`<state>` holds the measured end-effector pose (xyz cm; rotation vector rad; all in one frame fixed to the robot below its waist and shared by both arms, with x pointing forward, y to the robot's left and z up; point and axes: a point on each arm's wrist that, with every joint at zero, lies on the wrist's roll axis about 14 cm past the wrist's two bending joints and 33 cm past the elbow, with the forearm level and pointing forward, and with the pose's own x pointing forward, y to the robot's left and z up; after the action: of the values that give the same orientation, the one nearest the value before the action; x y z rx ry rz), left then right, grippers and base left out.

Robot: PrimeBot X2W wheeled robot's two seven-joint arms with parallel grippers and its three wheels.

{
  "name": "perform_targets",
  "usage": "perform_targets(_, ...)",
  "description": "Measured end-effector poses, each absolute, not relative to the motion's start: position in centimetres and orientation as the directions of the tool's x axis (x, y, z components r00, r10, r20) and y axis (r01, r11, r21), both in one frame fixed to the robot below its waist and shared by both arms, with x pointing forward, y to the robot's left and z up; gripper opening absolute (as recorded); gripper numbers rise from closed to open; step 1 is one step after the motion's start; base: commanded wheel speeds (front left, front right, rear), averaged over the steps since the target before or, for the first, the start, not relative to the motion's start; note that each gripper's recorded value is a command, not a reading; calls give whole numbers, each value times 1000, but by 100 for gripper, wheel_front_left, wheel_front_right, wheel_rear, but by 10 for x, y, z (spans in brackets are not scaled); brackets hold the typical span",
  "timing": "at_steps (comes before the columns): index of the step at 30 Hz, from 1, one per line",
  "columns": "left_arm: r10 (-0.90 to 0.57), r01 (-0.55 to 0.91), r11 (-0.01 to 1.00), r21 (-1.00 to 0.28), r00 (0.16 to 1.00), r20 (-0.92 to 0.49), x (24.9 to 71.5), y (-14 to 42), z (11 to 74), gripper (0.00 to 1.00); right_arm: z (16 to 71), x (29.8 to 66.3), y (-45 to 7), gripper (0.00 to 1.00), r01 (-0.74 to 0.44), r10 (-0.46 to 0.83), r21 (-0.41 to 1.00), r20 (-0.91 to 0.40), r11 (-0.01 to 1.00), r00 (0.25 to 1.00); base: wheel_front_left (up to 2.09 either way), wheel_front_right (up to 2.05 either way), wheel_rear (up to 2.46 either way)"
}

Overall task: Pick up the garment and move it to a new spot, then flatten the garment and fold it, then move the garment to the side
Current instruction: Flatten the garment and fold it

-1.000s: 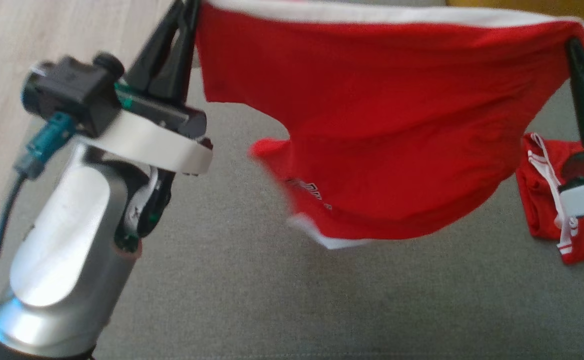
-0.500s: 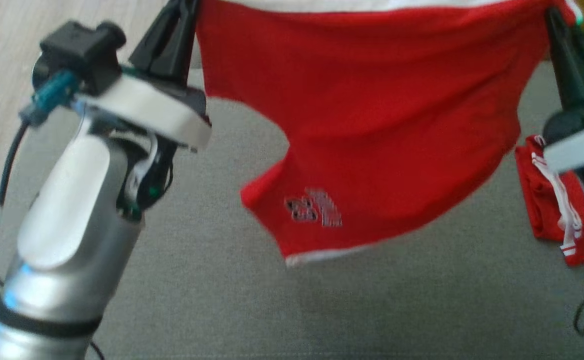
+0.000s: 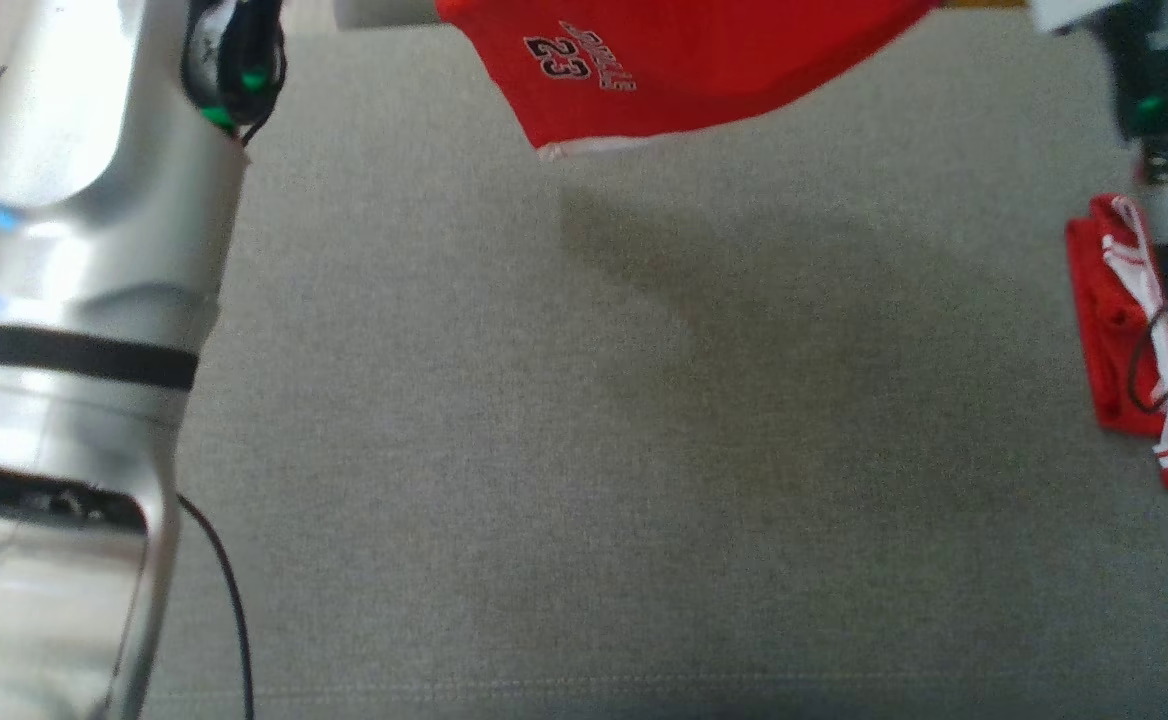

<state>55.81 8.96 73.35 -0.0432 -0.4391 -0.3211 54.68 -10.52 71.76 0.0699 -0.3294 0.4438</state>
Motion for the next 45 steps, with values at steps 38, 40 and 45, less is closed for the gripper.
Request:
perform_targets(38, -86, 27, 954, -297, 979, -187, 421, 142, 423, 0, 422, 393, -89, 0, -424, 500, 324, -205, 846, 841, 0, 0, 0)
perform_targets(40, -75, 15, 958, -286, 977, -202, 406, 147, 424, 0, 425, 376, -90, 0, -420, 499, 326, -219, 847, 838, 0, 0, 0)
perform_targets(45, -44, -29, 961, -274, 965, -258, 365, 156, 428, 0, 427, 330, -89, 0, -391, 495, 359, -270, 847, 826, 0, 0, 0)
